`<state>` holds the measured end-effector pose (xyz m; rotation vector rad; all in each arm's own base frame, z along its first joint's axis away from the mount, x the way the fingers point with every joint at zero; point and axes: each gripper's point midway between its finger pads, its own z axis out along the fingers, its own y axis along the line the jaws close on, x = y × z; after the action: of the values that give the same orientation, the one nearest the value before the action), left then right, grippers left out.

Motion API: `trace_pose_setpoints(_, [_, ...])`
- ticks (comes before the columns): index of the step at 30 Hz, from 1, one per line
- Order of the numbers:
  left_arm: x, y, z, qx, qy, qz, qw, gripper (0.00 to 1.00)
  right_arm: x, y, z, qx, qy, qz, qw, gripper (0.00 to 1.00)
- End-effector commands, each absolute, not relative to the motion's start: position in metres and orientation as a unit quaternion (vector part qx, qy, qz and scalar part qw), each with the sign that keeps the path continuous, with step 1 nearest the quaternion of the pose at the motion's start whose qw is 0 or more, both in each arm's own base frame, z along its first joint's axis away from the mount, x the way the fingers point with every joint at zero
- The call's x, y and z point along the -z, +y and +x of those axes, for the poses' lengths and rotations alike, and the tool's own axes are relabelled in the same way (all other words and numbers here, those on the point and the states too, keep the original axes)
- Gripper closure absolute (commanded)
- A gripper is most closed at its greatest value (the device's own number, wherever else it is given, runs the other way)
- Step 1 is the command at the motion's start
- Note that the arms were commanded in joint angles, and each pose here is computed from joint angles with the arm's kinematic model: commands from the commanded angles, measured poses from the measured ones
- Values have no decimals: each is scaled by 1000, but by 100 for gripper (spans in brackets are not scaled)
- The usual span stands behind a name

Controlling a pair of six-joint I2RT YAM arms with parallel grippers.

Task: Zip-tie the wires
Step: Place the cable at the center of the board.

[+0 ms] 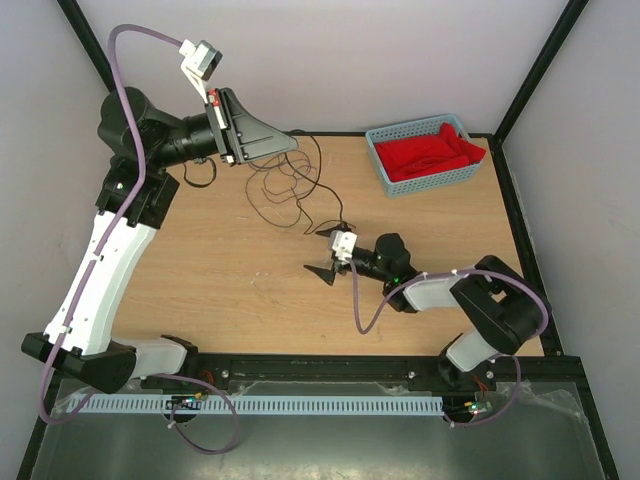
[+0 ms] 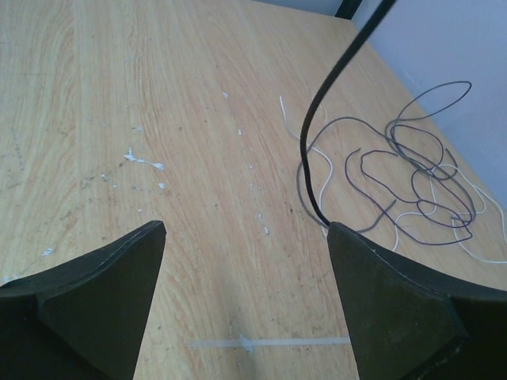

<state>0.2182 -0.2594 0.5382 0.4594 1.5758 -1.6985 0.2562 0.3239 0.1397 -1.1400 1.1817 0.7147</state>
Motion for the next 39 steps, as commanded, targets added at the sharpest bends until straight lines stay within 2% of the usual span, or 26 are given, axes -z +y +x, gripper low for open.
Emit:
trace_pose_setpoints(1, [-556, -259, 203, 672, 594, 206, 390, 100, -148, 335, 274, -290, 500, -505, 641, 5])
trace_pose_setpoints(7, [-559, -260, 201, 675, 592, 208, 388, 100, -147, 344, 295, -263, 498, -506, 654, 3])
trace_pose_setpoints(9, [-560, -260, 200, 675, 591, 210, 389, 100, -143, 347, 298, -262, 498, -511, 650, 7])
trace_pose_setpoints(10, [-560, -260, 199, 675, 590, 211, 389, 100, -139, 349, 297, -265, 499, -518, 643, 14])
trace_pose_setpoints(11, [-561, -260, 199, 675, 590, 212, 389, 100, -136, 350, 296, -269, 501, -522, 636, 28])
trace_pose_setpoints(14, [-560, -260, 197, 675, 589, 219, 386, 100, -127, 344, 293, -266, 522, -519, 622, 76])
trace_pose_setpoints(16, [-556, -260, 196, 675, 591, 225, 380, 100, -123, 330, 290, -251, 537, -509, 625, 94])
trace_pose_setpoints(17, [-552, -260, 197, 674, 595, 225, 375, 100, -121, 323, 288, -242, 548, -501, 625, 100])
trace_pose_setpoints(22, [-511, -242, 212, 666, 635, 194, 340, 100, -115, 274, 300, -170, 657, -431, 595, 100])
trace_pose_setpoints(26, [-454, -217, 224, 648, 683, 152, 302, 100, -117, 233, 313, -110, 728, -368, 568, 100])
trace_pose_setpoints(29, [-403, -205, 218, 610, 723, 160, 282, 100, -119, 188, 330, -26, 775, -301, 556, 100])
trace_pose_setpoints(33, [-356, -195, 212, 610, 733, 164, 254, 100, -113, 126, 343, 40, 824, -197, 529, 100])
trace_pose_setpoints(39, [-293, -186, 237, 597, 759, 128, 224, 100, -102, 60, 349, 102, 852, -107, 502, 100])
